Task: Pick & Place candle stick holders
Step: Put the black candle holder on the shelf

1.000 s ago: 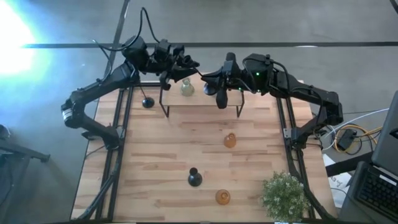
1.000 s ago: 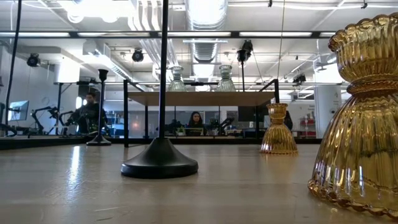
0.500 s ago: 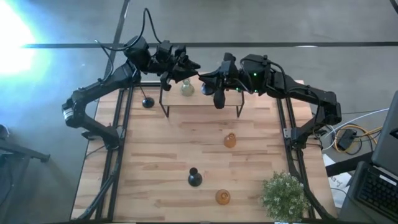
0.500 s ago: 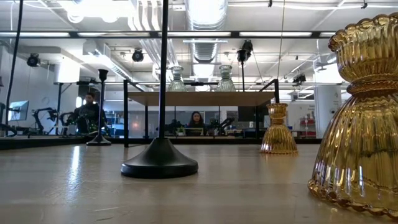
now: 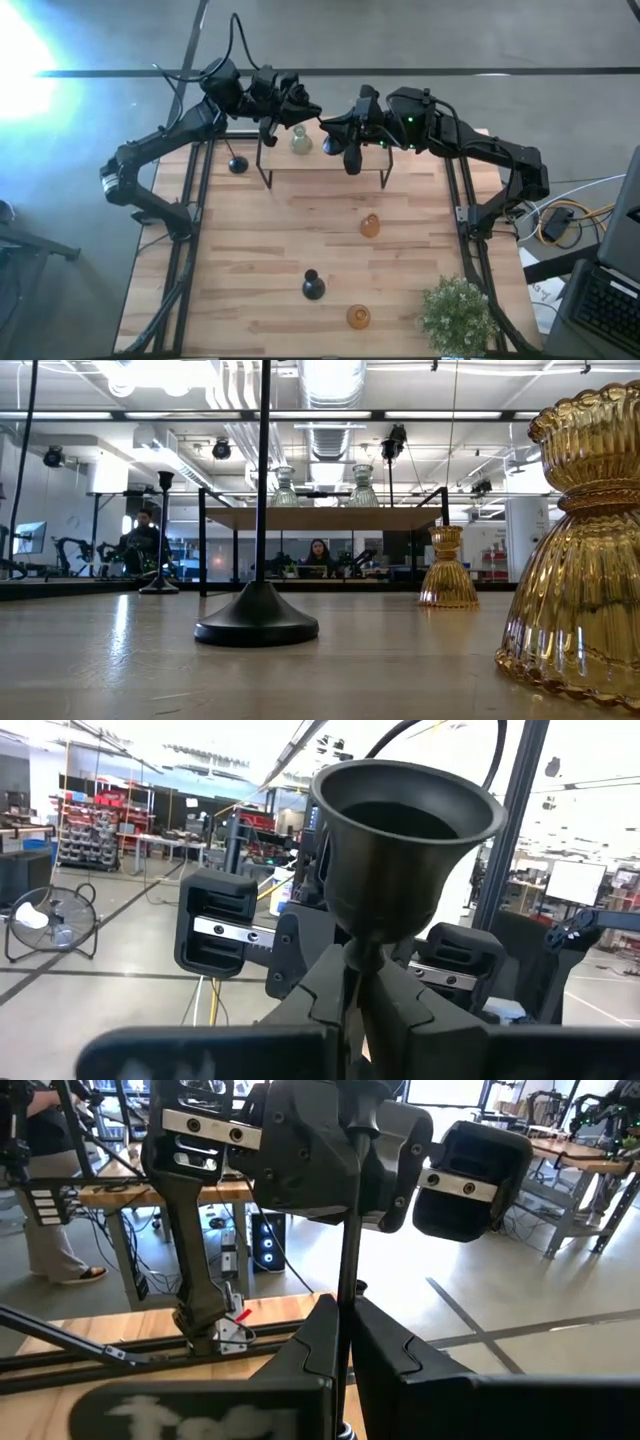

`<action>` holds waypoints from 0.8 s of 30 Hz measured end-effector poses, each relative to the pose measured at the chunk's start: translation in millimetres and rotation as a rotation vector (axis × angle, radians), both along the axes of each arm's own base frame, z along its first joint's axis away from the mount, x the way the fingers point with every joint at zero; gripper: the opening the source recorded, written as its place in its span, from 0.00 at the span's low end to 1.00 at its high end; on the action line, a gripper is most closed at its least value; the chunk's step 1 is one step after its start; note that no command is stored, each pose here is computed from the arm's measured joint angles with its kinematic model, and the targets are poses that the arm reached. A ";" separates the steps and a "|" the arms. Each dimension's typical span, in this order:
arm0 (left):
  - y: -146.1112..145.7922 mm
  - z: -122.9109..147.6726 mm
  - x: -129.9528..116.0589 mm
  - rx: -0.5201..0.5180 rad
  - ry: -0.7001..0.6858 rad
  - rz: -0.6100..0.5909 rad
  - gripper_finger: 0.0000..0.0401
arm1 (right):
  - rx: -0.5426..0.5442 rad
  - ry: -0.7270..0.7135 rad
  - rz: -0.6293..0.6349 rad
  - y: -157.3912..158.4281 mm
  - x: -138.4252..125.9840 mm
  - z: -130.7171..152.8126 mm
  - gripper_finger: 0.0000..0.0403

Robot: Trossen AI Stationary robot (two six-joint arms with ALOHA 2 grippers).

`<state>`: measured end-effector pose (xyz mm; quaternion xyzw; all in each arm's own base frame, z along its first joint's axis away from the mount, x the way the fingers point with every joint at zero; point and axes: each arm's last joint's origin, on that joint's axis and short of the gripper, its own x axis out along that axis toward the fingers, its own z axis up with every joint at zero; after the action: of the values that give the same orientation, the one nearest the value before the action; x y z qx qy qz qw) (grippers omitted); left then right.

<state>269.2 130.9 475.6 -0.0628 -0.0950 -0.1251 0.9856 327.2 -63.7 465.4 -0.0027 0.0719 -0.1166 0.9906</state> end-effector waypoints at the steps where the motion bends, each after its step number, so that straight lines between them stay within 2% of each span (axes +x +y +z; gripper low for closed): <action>1: 0.0 0.0 0.0 0.000 0.000 0.000 0.05 | 0.003 0.000 0.000 0.0 0.0 0.0 0.02; 7: -0.1 -0.2 -0.2 -0.004 0.004 -0.001 0.05 | 0.042 -0.006 -0.028 -0.1 -2.4 0.8 0.05; 12: -2.3 2.3 -4.2 -0.010 0.006 -0.008 0.05 | 0.034 0.028 -0.062 1.9 -18.1 6.1 0.20; 17: -1.4 3.6 -8.0 -0.013 0.015 0.006 0.05 | 0.033 0.148 -0.153 3.9 -45.2 6.5 0.37; 20: 3.4 -0.6 -7.6 -0.024 0.044 0.081 0.05 | 0.060 0.257 -0.215 6.9 -66.4 3.1 0.44; 24: 15.3 -11.1 -10.1 -0.037 0.149 0.283 0.05 | 0.143 0.430 -0.420 8.6 -100.3 -7.4 0.49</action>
<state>259.2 146.2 464.5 -0.0762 -0.0316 0.0219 0.9964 226.9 -55.1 458.1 0.0572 0.2869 -0.3101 0.9046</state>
